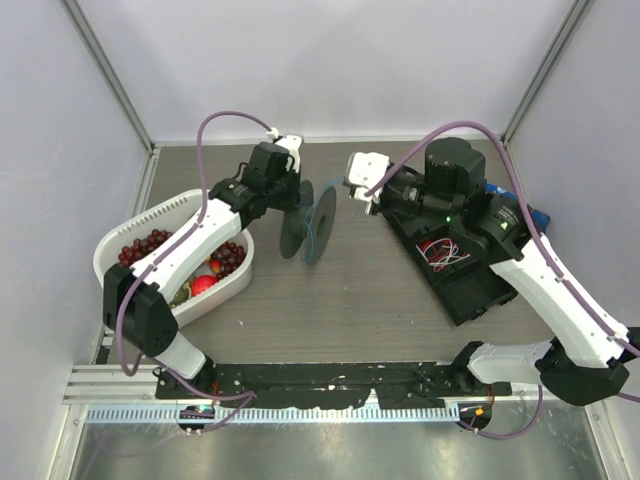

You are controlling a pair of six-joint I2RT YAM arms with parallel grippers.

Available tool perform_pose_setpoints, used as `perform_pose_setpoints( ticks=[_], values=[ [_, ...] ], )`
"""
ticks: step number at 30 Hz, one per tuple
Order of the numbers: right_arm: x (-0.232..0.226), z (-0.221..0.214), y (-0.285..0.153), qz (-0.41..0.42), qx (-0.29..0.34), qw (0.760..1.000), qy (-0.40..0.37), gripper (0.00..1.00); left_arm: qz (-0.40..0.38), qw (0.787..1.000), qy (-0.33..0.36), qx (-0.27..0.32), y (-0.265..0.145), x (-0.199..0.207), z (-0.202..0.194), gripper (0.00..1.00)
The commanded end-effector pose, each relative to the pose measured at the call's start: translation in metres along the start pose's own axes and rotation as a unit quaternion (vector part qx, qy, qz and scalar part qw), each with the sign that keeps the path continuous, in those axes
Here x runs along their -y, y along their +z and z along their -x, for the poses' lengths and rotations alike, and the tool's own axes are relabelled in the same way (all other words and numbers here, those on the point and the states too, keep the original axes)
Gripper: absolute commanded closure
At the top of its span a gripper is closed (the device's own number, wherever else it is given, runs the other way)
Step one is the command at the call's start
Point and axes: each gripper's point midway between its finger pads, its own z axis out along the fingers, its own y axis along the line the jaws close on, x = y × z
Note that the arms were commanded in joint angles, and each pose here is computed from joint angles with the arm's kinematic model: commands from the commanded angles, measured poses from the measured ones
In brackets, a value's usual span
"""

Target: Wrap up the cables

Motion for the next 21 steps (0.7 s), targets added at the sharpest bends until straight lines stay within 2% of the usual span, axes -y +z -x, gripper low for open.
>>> perform_pose_setpoints(
  ticks=[1,7,14,18,20,21],
  values=[
    [0.066,0.017,-0.009,-0.110,0.029,0.993,0.017,0.99,-0.079,0.992,0.030,0.097,-0.044,0.021,0.049,1.00],
    [0.126,-0.033,-0.014,-0.164,-0.003,0.984,0.071,0.99,-0.167,0.974,0.126,0.087,-0.066,0.042,0.028,1.00],
    [0.157,-0.069,-0.020,-0.181,-0.018,0.978,0.107,0.99,-0.261,0.940,0.197,0.098,-0.096,0.064,0.009,1.00],
    [0.160,-0.093,-0.021,-0.177,-0.032,0.976,0.125,0.99,-0.328,0.919,0.195,0.103,-0.118,0.079,0.006,1.00],
    [0.159,-0.107,-0.023,-0.176,-0.043,0.975,0.132,0.99,-0.357,0.912,0.169,0.110,-0.130,0.082,0.011,1.00],
    [0.157,-0.116,-0.022,-0.174,-0.051,0.974,0.136,0.99,-0.374,0.911,0.132,0.109,-0.136,0.083,0.016,1.00]
  ],
)
